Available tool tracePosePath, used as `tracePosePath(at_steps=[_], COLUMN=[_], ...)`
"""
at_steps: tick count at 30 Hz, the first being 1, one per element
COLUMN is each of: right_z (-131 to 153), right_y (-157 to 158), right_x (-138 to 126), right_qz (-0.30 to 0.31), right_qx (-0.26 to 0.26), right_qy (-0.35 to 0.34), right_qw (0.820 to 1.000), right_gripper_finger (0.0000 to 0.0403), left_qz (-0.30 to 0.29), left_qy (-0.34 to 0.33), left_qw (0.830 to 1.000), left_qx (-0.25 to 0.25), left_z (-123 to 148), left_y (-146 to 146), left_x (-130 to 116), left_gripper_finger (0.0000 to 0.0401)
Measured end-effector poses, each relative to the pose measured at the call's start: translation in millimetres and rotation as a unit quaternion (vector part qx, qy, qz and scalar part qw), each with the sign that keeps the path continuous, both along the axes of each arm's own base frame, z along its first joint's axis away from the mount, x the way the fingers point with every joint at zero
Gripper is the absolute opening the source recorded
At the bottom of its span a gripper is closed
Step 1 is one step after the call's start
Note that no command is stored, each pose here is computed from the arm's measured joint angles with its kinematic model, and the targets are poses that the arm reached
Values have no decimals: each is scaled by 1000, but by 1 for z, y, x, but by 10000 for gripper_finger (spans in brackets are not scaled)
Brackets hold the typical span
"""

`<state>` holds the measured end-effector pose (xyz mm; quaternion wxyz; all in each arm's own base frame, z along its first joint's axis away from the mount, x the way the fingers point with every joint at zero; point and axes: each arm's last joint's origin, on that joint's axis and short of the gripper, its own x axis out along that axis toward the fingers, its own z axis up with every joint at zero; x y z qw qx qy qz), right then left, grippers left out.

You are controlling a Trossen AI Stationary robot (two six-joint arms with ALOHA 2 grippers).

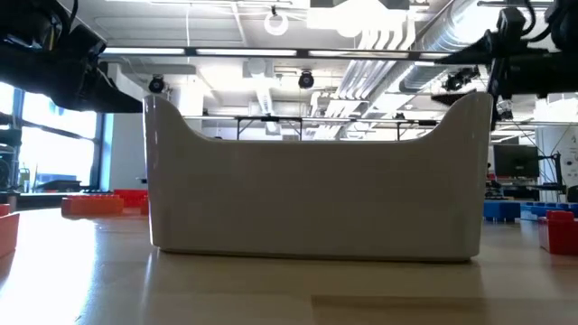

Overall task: Sort & place blocks by color
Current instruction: Put the blue game piece into the transparent bin

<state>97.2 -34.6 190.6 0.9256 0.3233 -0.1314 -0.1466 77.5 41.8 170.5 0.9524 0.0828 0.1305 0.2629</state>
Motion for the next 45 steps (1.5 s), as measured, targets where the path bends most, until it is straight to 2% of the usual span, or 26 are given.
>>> tracePosePath(at_steps=[4, 8, 12, 16, 21, 26, 30, 36, 45], right_z=[14, 35, 61, 81, 89, 78, 62, 42, 17], right_y=[0, 0, 1, 3, 1, -3, -8, -11, -1], right_x=[-3, -7, -12, -16, -9, 10, 29, 51, 74], right_qz=[-20, -40, -43, -44, -52, -44, -27, -15, -33], right_qx=[-9, -2, 21, 89, 191, 278, 325, 352, 349], right_qy=[-49, -37, 34, 136, 253, 363, 417, 479, 553], right_qw=[999, 999, 998, 986, 947, 888, 849, 804, 756], right_gripper_finger=[287, 287, 287, 287, 287, 287, 287, 287, 287], left_qz=[0, -4, -12, -4, 6, -1, -5, -11, -7], left_qy=[0, -10, -65, -115, -157, -181, -200, -218, -224], left_qw=[1000, 1000, 996, 985, 973, 971, 969, 966, 966], left_qx=[0, -8, -67, -133, -171, -154, -144, -135, -132], left_z=[0, 1, 4, 6, 10, 15, 20, 24, 25], left_y=[0, 0, -1, -1, -1, -1, -1, -1, 0], left_x=[0, 0, 2, 2, 2, 3, 3, 3, 3], left_gripper_finger=[213, 213, 213, 213, 213, 213, 213, 213, 213])
